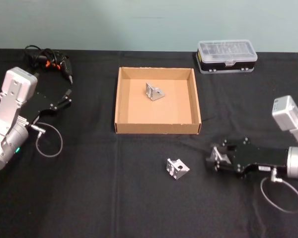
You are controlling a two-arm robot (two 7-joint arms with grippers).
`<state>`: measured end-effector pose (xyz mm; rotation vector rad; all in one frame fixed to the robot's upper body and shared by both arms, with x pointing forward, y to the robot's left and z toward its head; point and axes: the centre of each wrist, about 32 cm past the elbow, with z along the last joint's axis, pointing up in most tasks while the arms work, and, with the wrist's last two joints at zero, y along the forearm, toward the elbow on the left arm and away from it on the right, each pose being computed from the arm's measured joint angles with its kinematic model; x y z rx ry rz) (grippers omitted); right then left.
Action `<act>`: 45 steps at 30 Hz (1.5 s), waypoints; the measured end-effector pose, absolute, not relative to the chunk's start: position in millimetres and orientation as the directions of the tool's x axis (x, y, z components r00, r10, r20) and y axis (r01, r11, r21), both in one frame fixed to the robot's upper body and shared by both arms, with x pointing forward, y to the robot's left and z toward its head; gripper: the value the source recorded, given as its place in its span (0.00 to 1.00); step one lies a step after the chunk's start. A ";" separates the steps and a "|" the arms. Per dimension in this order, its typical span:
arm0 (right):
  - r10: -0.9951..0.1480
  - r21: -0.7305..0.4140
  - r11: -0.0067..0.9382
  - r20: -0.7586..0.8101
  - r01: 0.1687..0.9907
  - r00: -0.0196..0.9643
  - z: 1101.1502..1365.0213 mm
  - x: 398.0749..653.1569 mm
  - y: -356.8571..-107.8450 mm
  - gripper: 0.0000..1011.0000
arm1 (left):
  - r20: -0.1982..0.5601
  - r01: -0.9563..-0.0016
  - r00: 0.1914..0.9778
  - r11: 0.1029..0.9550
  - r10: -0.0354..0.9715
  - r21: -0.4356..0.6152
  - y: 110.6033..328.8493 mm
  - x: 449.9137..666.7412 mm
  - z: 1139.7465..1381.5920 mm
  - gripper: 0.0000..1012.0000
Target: Use one hand to pick up the angle iron from the table and place it into the box.
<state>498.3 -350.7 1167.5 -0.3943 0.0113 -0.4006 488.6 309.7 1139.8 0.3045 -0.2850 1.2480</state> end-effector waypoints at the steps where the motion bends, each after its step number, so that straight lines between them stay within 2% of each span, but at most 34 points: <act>1: -0.382 -0.367 0.849 0.070 0.380 0.921 1169.9 498.4 -349.6 0.44 | 0.374 -0.955 0.292 0.287 0.880 0.070 309.7 488.6 1139.8 1.00; 12: -0.380 -0.284 0.872 0.124 0.400 0.917 1206.8 512.6 -335.1 0.44 | 0.374 -0.955 0.292 0.287 0.880 0.070 309.7 488.6 1139.8 1.00; 19: -0.397 -0.274 0.862 0.158 0.426 0.904 1227.6 542.5 -310.8 0.43 | 0.374 -0.955 0.292 0.287 0.880 0.070 309.7 488.6 1139.8 1.00; 24: -0.421 -0.286 0.845 0.162 0.451 0.892 1235.5 573.2 -286.8 0.43 | 0.374 -0.955 0.292 0.287 0.880 0.070 309.7 488.6 1139.8 1.00; 35: -0.501 -0.358 0.784 0.118 0.507 0.857 1223.6 622.4 -241.2 0.43 | 0.374 -0.955 0.292 0.287 0.880 0.070 309.7 488.7 1139.8 1.00; 45: -0.524 -0.422 0.743 0.117 0.520 0.844 1204.0 631.2 -218.4 0.43 | 0.374 -0.955 0.292 0.287 0.880 0.070 309.7 488.6 1139.8 1.00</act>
